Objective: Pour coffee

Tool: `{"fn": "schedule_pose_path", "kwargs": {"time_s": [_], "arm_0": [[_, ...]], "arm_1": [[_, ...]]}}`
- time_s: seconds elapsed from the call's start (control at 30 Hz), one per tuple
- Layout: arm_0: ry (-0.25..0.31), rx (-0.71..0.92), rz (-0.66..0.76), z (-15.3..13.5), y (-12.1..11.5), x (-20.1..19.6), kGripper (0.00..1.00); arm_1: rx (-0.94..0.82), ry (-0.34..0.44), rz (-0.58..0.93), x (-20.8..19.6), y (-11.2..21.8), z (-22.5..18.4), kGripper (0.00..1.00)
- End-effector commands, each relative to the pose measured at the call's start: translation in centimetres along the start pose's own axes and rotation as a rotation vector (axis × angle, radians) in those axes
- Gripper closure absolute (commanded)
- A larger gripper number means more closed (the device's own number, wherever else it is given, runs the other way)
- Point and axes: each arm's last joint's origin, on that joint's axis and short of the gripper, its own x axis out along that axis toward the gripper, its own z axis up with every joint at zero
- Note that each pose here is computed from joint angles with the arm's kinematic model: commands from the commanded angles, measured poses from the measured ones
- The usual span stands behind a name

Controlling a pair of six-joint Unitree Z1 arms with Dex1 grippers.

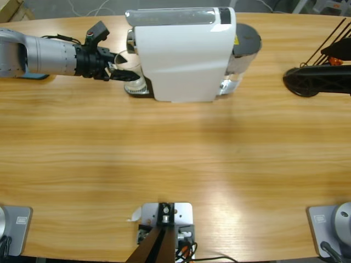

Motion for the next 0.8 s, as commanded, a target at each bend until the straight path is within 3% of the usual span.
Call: {"fn": "schedule_pose_path", "kwargs": {"time_s": [0.03,0.7,0.77,0.8], "arm_0": [[0.039,-0.002,-0.061,-0.56,-1.11,1.91,0.483],[0.042,-0.001,-0.060,-0.66,-1.03,2.13,0.455],[0.031,0.006,-0.075,-0.75,-1.16,2.14,0.185],[0.029,0.010,-0.080,-0.73,-1.23,2.27,0.179]], "arm_1": [[0.005,0.025,0.005,0.88,0.31,-0.39,0.115],[0.015,0.034,0.006,1.09,0.26,-0.85,0.115],[0.016,0.037,0.005,1.17,0.27,-0.88,0.115],[0.016,0.037,0.005,1.17,0.27,-0.88,0.115]]}}
